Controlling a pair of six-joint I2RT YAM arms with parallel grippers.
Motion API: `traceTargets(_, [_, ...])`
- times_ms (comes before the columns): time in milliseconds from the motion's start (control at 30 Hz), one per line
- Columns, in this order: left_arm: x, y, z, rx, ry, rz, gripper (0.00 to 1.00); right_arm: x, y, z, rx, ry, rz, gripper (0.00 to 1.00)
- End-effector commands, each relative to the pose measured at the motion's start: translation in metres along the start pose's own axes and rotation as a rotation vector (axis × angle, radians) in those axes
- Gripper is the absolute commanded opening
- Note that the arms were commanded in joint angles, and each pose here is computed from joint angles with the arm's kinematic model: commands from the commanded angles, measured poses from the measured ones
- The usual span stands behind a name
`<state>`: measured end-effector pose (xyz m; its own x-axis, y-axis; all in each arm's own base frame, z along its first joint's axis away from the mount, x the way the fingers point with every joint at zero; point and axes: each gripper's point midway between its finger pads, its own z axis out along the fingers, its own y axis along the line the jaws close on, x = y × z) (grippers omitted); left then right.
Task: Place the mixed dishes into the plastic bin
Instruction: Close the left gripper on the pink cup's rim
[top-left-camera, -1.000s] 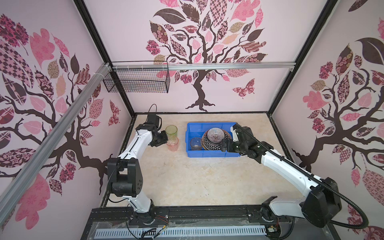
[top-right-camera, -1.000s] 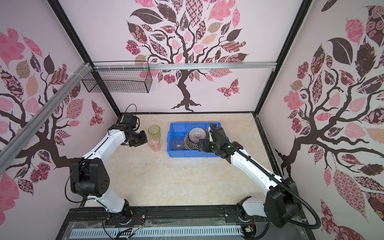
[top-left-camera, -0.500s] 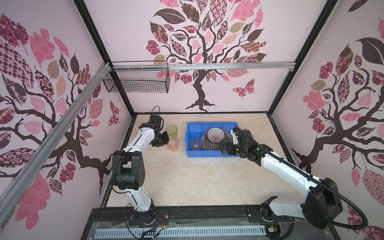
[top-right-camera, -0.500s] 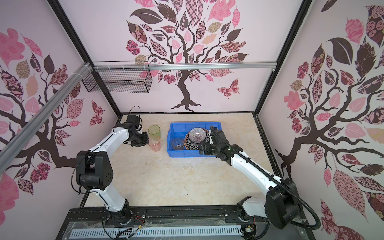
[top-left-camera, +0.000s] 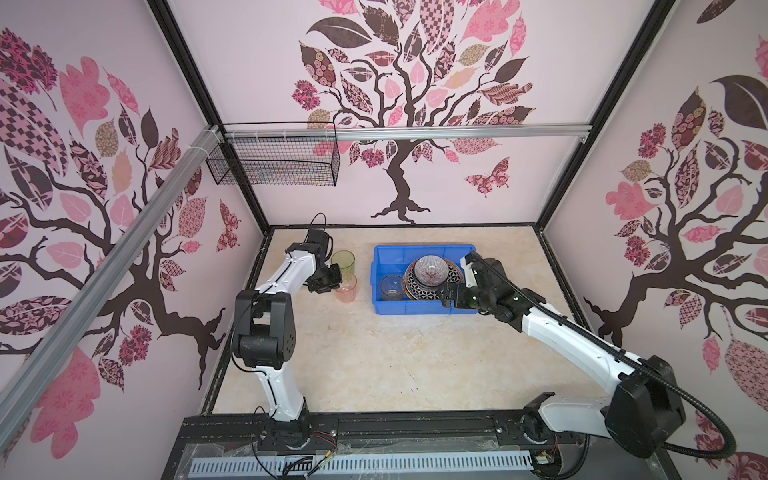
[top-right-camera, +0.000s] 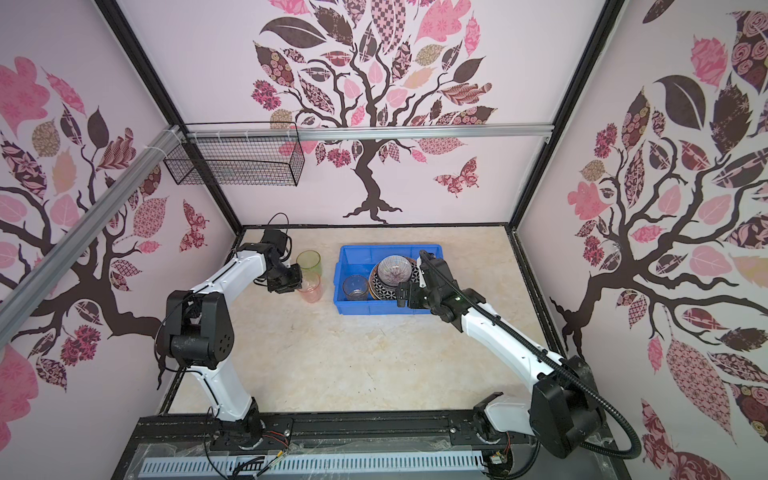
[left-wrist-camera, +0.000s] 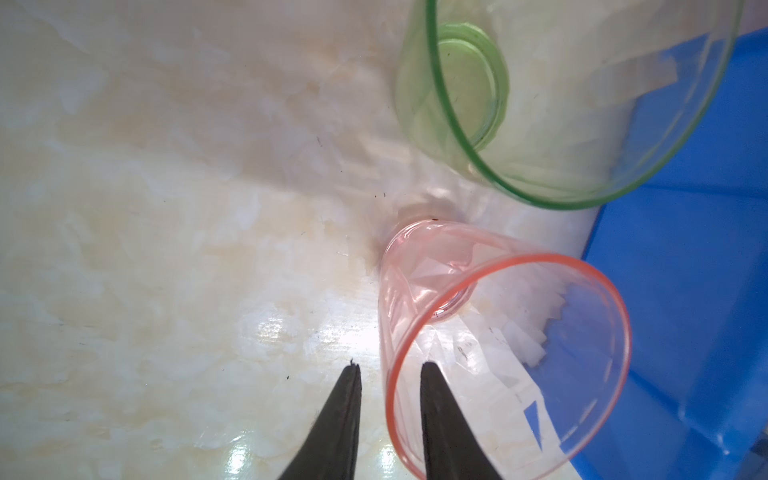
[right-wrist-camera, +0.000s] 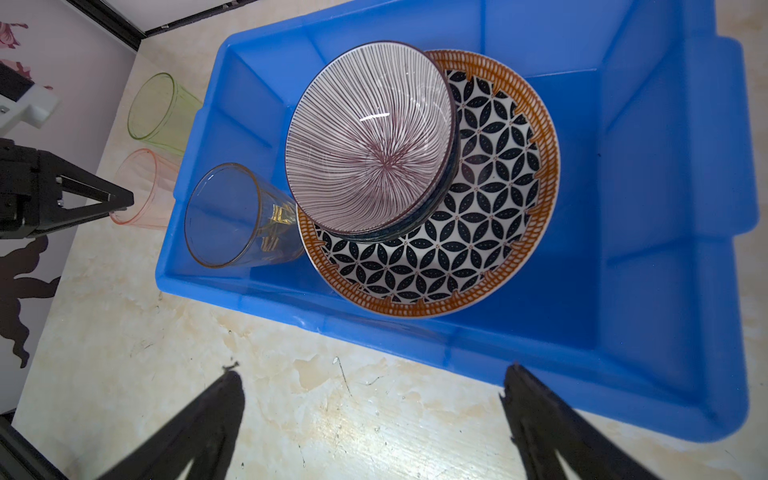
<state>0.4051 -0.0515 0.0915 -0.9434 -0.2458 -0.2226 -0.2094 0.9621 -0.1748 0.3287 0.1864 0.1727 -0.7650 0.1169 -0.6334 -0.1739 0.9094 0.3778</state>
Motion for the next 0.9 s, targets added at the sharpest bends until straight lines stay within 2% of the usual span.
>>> traceTargets(0, [-0.011, -0.002, -0.004, -0.008, -0.022, 0.005, 0.27, -0.003, 0.004, 0.0, -0.019, -0.007, 0.001, 1.0])
traceTargets(300, [-0.012, 0.0, 0.003, -0.045, 0.011, 0.008, 0.22, -0.003, 0.008, -0.004, -0.04, -0.003, -0.007, 1.0])
traceTargets(533, [-0.007, -0.001, 0.006, -0.066, 0.027, 0.006, 0.12, 0.001, 0.007, -0.004, -0.039, 0.006, 0.005, 1.0])
traceTargets(667, [-0.008, -0.003, -0.002, -0.06, 0.017, 0.014, 0.03, 0.002, 0.01, -0.002, -0.054, 0.019, 0.001, 1.0])
traceTargets(867, [-0.008, -0.009, -0.027, -0.05, -0.002, 0.044, 0.0, 0.0, 0.012, -0.005, -0.058, 0.015, -0.003, 1.0])
